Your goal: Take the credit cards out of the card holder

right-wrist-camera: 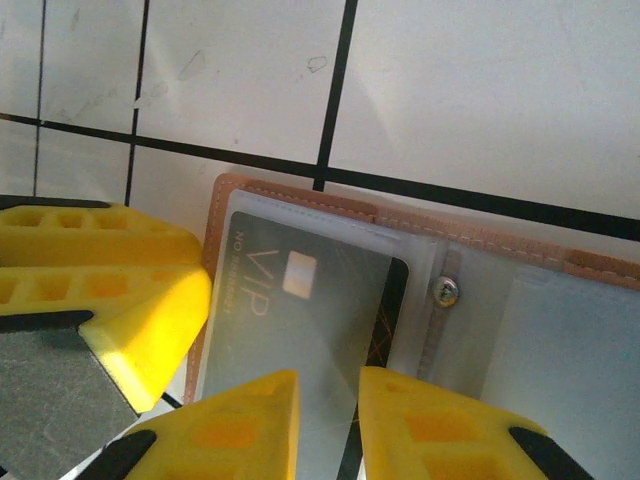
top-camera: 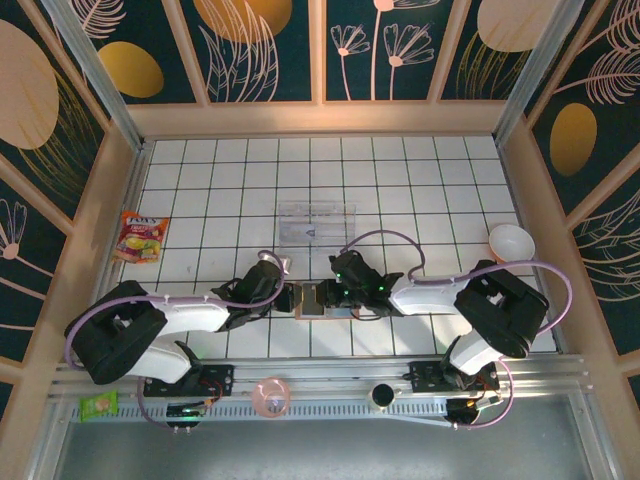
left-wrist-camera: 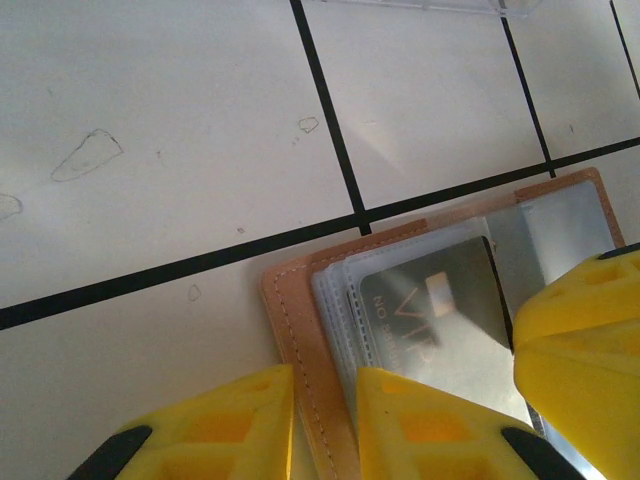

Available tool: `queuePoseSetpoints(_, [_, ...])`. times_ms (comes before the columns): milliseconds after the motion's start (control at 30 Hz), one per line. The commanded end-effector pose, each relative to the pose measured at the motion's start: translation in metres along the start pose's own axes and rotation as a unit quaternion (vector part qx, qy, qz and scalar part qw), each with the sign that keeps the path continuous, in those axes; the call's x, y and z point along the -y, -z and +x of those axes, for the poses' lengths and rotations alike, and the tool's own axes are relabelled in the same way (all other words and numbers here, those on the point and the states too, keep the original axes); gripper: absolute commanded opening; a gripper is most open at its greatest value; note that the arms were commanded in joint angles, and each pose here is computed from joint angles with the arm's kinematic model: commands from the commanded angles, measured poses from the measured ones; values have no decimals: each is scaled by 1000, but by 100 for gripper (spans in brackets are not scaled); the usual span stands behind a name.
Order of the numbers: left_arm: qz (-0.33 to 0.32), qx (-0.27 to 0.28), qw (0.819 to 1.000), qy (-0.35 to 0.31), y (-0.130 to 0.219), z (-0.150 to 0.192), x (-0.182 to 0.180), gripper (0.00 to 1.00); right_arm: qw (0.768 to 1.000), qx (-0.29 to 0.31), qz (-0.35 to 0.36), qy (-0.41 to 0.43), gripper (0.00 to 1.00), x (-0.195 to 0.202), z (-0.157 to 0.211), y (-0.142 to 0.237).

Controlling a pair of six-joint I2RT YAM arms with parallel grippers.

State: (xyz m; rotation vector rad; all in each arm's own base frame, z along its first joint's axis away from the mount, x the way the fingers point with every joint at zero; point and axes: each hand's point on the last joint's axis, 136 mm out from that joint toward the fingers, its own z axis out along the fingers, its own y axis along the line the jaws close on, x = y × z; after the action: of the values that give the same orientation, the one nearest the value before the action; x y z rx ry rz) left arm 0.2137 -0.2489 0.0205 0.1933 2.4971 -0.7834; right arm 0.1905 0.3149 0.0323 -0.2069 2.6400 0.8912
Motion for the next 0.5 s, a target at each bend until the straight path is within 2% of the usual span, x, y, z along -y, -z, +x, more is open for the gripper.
queuePoseSetpoints(0, [1,-5,1000,-5,-2,4,-1,21,998,14,65,6,23,14,-1,2])
queuePoseSetpoints(267, [-7,-4,1000,-5,0,5,-5,20,995,38,95,22,25,13,-7,7])
queuePoseSetpoints(467, [-10,8,1000,-8,7,-1,-4,20,993,55,98,33,30,8,-11,13])
